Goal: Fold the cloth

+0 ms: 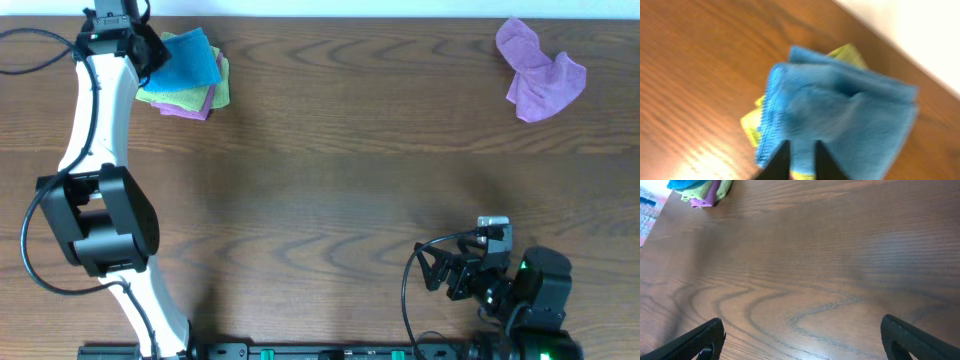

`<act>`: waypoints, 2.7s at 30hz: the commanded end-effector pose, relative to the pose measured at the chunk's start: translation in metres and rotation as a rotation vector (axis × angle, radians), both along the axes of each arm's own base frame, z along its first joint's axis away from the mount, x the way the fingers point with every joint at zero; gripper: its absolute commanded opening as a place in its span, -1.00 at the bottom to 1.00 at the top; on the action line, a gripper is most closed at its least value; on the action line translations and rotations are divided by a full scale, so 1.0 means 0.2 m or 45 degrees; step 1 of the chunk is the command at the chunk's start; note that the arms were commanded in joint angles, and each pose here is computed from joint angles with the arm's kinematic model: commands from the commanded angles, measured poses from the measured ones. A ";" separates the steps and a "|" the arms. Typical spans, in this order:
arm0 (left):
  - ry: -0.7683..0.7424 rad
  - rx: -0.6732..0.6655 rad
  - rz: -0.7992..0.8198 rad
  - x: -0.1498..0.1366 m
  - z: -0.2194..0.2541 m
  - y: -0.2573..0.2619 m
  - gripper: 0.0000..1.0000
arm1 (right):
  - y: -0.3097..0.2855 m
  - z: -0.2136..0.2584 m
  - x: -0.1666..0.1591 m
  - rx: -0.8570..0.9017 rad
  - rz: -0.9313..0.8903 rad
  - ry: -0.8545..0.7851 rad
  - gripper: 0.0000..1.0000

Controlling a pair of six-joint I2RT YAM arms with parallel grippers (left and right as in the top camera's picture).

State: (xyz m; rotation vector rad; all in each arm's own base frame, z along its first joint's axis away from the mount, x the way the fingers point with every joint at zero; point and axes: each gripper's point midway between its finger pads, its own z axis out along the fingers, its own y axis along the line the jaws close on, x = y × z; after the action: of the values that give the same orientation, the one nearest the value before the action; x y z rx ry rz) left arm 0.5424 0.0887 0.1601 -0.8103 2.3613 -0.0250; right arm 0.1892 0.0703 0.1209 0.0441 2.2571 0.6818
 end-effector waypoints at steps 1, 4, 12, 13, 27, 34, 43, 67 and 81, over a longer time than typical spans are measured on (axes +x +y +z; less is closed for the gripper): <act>-0.105 -0.101 0.001 0.05 0.12 -0.04 -0.89 | 0.00 0.00 0.00 0.011 -0.013 0.002 0.99; -0.167 -0.144 -0.001 0.10 0.13 -0.08 -0.89 | 0.00 0.00 0.00 0.011 -0.013 0.002 0.99; -0.182 -0.193 -0.026 0.20 0.02 -0.20 -0.89 | 0.00 0.00 0.00 0.011 -0.013 0.002 0.99; -0.180 -0.194 -0.032 0.21 0.00 -0.21 -0.89 | 0.00 0.00 0.00 0.011 -0.013 0.002 0.98; -0.128 -0.210 -0.008 0.29 -0.27 -0.24 -0.89 | 0.00 0.00 0.00 0.011 -0.013 0.002 0.98; -0.139 -0.156 0.034 0.35 -0.39 -0.19 -0.88 | 0.00 0.00 0.00 0.011 -0.013 0.002 0.98; -0.240 -0.066 0.100 0.43 -0.39 -0.11 -0.87 | 0.00 0.00 0.00 0.011 -0.013 0.002 0.98; -0.228 -0.051 0.054 0.45 -0.36 -0.05 -0.83 | 0.00 0.00 0.00 0.011 -0.013 0.002 0.99; -0.166 0.030 -0.046 0.37 0.15 -0.06 -0.81 | 0.00 0.00 0.00 0.011 -0.013 0.002 0.99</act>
State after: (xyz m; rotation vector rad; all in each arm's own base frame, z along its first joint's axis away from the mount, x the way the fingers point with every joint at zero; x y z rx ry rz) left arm 0.6163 0.0698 0.1431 -0.7808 2.3140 -0.0751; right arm 0.1892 0.0703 0.1209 0.0441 2.2571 0.6818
